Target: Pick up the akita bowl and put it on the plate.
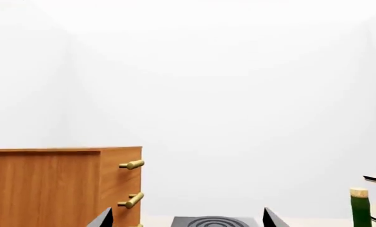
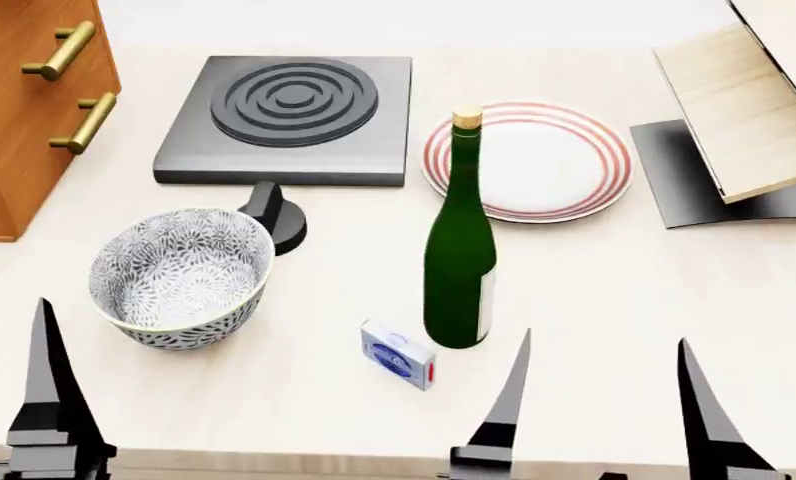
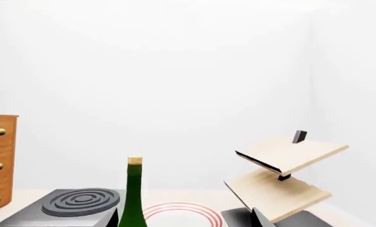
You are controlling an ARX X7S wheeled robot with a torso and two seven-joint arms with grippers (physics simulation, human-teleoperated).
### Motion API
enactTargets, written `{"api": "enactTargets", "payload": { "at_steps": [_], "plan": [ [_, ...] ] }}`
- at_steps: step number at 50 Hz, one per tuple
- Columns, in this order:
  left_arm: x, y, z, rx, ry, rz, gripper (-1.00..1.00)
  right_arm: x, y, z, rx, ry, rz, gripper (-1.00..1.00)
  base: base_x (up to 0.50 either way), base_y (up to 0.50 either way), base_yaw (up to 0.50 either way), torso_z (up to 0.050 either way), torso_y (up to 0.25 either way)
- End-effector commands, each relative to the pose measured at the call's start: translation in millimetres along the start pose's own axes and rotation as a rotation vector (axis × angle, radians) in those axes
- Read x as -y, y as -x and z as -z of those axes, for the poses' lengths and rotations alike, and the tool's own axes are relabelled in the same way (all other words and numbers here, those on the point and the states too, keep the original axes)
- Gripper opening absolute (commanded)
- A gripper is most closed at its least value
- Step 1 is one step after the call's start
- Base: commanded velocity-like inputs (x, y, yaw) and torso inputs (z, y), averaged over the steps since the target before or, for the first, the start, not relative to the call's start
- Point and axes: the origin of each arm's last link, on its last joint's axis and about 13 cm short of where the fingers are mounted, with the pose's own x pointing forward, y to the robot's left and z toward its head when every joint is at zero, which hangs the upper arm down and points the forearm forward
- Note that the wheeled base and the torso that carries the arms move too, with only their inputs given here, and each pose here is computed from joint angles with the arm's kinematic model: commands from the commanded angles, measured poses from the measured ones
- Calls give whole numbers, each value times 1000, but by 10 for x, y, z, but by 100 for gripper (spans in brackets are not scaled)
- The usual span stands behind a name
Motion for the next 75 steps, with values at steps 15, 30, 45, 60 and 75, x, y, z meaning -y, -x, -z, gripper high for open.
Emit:
{"api": "enactTargets", "payload": {
  "at_steps": [15, 30, 45, 60, 75],
  "plan": [
    [9, -36, 68, -9, -1, -1, 100, -12, 5, 34, -26, -36, -34, 100, 0, -32, 0, 0, 0],
    [18, -45, 106, -19, -11, -1, 100, -21, -7, 71, -40, -43, -38, 100, 0, -123, 0, 0, 0],
    [11, -44, 123, -20, -13, -5, 100, -20, -10, 94, -45, -38, -35, 100, 0, -123, 0, 0, 0],
    [10, -43, 100, -14, -9, -3, 100, -18, -15, 73, -40, -41, -38, 100, 0, -123, 0, 0, 0],
    [10, -39, 79, -9, -3, 1, 100, -36, -15, 66, -37, -35, -47, 100, 0, -123, 0, 0, 0]
  ]
}}
